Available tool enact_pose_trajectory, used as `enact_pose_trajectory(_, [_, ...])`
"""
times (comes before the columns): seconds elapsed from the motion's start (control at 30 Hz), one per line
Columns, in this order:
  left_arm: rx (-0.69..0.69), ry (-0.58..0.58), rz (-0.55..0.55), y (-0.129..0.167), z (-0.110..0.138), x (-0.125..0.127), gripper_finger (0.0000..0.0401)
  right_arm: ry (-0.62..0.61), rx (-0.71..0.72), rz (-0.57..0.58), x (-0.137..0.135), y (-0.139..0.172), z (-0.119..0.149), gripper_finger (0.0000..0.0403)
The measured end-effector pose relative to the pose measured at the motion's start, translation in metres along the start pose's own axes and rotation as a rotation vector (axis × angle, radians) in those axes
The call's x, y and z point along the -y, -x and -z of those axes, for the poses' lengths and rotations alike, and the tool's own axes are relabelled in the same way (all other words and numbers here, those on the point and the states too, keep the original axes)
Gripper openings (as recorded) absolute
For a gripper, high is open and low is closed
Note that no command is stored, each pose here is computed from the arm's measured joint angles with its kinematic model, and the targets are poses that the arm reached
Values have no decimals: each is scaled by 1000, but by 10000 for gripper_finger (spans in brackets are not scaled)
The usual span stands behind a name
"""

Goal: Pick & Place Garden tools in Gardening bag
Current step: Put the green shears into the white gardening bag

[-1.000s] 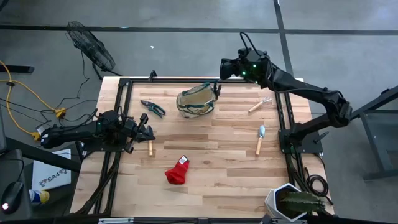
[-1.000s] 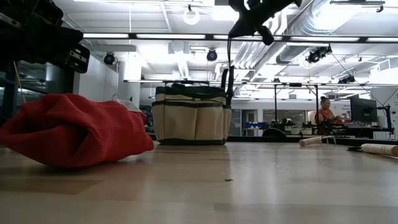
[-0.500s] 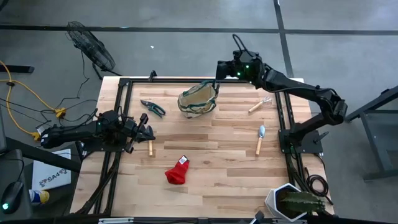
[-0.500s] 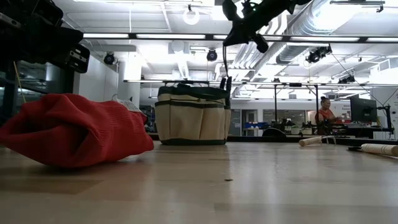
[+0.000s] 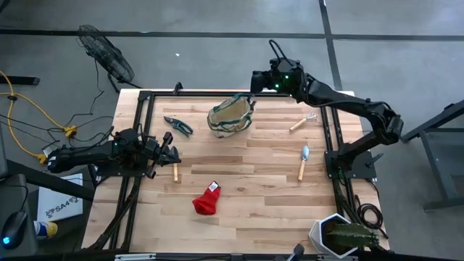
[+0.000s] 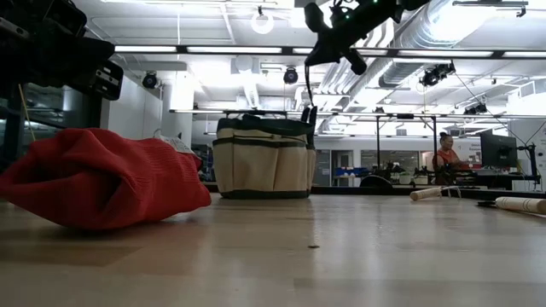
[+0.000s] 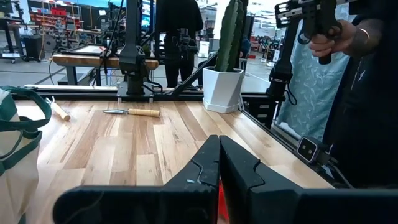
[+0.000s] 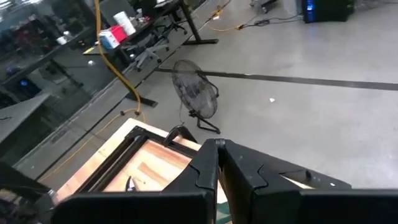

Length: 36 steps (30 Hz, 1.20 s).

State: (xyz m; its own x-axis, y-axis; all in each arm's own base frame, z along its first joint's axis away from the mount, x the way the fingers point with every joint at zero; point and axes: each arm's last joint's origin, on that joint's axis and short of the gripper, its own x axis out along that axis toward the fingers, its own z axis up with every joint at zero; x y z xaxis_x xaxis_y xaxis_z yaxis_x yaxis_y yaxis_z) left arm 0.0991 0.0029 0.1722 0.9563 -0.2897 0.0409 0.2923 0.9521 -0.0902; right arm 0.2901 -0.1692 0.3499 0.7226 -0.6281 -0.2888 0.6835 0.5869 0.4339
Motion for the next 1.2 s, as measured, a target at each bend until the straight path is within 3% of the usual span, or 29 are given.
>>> enact_pose_trajectory(0.37, [0,0,1,0,0,0,0,125,-82,-52,-4,-3,10,4])
enact_pose_trajectory(0.8, [0,0,3,0,0,0,0,137,-33,-72,-5,-33,22,4])
enact_pose_trajectory(1.07, [0,0,3,0,0,0,0,115,62,31,1,-35,15,4])
enact_pose_trajectory(1.2, [0,0,4,0,0,0,0,87,71,16,1,-36,13,4])
